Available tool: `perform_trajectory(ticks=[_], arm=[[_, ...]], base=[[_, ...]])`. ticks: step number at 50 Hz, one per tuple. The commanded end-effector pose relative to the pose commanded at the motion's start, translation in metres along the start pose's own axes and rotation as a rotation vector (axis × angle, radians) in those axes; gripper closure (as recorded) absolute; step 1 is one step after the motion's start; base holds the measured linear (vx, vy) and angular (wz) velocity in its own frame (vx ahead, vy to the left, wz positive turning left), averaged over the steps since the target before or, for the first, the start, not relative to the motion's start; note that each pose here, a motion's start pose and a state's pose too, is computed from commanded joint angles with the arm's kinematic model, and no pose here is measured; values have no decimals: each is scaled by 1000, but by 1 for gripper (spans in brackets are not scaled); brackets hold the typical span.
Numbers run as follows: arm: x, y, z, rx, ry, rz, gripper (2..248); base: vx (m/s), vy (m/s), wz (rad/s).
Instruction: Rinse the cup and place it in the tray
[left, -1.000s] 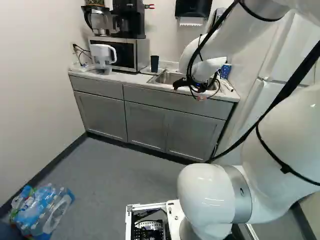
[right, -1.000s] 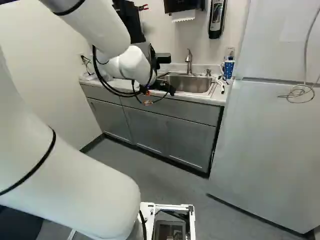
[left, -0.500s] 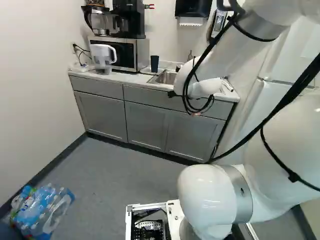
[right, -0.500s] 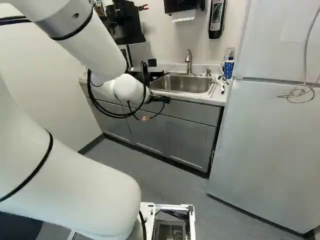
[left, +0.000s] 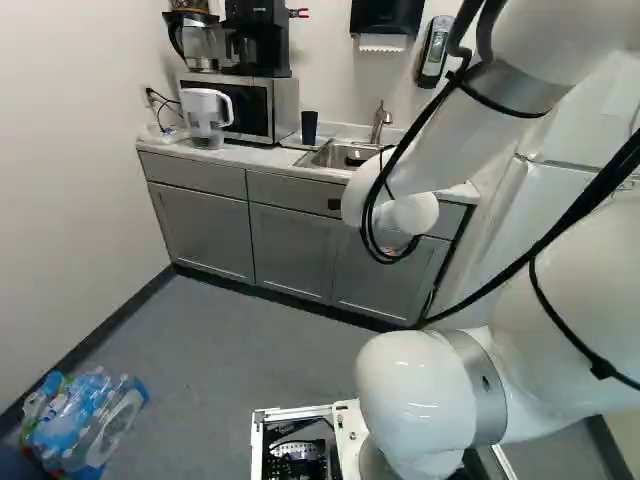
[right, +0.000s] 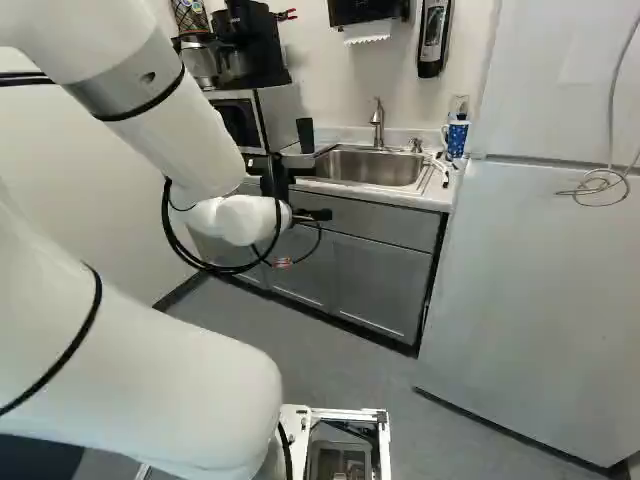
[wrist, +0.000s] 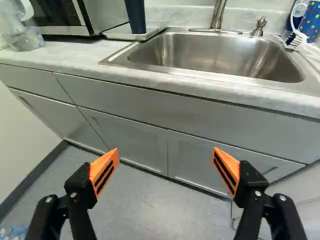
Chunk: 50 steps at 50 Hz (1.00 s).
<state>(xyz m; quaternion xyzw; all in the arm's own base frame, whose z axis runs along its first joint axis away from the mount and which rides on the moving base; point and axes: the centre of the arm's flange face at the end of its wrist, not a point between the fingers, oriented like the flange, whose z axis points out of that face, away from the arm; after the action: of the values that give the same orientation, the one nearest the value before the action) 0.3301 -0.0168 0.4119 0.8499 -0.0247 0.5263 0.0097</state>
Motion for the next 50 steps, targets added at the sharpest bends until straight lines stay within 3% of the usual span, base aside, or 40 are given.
perform_trajectory(ticks=[25,50], arm=[[-39,-8,-17,25,74,-17,3],[-62,-12,-30,40,117,-26,3]], base=[[0,0,0],[0,0,0]])
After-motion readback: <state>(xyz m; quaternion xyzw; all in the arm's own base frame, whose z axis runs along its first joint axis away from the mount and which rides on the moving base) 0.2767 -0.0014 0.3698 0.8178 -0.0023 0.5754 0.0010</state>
